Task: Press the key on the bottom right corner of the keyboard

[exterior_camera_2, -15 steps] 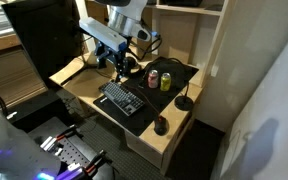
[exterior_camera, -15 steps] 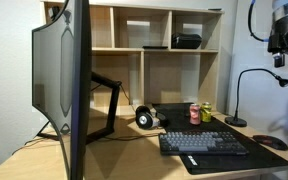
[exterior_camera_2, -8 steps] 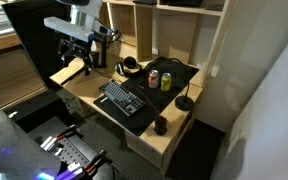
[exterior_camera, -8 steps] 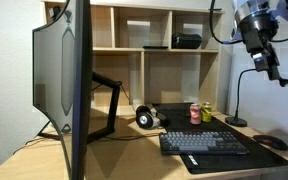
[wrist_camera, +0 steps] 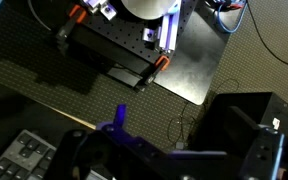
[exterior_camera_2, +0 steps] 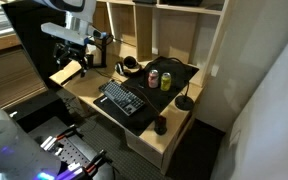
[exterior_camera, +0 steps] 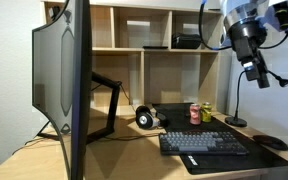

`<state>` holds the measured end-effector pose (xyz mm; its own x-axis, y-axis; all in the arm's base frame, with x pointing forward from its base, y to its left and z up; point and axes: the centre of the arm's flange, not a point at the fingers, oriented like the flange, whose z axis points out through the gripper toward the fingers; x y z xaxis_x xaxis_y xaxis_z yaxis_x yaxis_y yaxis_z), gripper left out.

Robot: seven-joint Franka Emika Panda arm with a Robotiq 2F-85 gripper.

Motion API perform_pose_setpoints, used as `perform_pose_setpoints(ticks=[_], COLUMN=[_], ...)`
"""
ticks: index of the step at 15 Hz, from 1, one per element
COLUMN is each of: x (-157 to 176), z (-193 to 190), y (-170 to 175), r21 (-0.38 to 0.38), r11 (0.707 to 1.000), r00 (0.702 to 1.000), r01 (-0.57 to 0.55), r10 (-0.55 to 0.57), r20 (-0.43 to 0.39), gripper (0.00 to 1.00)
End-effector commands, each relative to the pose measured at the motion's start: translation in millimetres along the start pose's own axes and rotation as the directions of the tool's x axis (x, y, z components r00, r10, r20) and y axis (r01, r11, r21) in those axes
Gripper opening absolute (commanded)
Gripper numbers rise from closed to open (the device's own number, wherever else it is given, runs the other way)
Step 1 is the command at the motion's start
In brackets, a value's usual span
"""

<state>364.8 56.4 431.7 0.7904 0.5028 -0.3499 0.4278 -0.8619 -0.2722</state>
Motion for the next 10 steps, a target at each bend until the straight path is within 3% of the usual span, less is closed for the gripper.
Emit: perform_pose_setpoints(ticks=[1,4,5,9,10], x=[51.2,78.9,62.5,64.5,76.2], z=[48.9,56.5,36.7,38.3,47.0], y=[-65.8,-91.8,-89.2,-92.5,-88.0], r21=[-0.034,-0.067,-0.061,-0.065,-0.068], r11=[0.998,0.997,0.998,0.998,0.997], r00=[0.987,0.954,0.97,0.967,0.985], r01=[0.049,-0.032,0.007,0.001,-0.021], r10=[-0.054,0.01,-0.022,-0.017,0.009], r20=[-0.149,-0.3,-0.242,-0.253,-0.171], gripper=[1.0,1.0,1.0,1.0,1.0])
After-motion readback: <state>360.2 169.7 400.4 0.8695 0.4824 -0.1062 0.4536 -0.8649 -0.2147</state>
